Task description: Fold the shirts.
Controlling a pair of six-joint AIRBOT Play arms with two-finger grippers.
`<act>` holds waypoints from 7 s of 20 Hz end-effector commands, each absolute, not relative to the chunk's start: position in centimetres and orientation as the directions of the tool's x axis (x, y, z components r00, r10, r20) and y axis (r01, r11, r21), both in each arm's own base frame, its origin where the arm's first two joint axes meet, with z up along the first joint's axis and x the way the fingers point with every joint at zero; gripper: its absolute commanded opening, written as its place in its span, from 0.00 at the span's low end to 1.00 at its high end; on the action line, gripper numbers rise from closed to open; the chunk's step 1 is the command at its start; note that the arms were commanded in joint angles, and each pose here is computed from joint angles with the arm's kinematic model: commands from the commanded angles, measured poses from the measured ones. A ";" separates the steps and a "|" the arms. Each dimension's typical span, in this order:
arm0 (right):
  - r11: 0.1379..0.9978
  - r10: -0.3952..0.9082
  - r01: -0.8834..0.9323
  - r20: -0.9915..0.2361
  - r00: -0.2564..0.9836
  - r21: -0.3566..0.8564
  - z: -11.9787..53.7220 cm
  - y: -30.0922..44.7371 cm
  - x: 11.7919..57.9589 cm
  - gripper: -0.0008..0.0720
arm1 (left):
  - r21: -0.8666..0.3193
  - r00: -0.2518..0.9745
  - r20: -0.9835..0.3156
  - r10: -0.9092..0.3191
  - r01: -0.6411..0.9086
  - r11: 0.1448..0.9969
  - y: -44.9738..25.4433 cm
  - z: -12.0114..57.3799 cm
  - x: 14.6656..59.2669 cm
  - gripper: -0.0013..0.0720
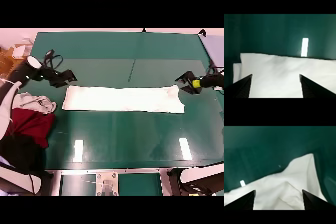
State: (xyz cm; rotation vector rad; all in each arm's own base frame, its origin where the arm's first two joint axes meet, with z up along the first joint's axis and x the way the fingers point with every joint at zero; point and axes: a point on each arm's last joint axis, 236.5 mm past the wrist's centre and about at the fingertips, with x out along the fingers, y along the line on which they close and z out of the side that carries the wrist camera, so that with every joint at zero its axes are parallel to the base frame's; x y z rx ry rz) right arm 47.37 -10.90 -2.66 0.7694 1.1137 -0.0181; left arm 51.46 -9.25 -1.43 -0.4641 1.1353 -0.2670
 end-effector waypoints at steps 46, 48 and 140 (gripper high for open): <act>0.697 0.713 -0.276 -0.681 0.166 0.662 15.2 3.8 40.8 0.03 | -0.768 0.157 -0.536 -0.830 0.317 0.556 -52.4 -7.8 43.3 0.05; 0.702 0.709 -0.276 -0.680 0.186 0.657 15.2 3.8 41.3 0.03 | -0.771 0.156 -0.531 -0.833 0.319 0.551 -52.3 -7.4 43.5 0.05; 0.037 -0.095 0.962 -0.957 0.273 0.270 -10.4 -28.9 10.6 0.03 | -0.433 0.261 -0.804 -0.535 0.361 0.826 -10.5 12.3 48.2 0.05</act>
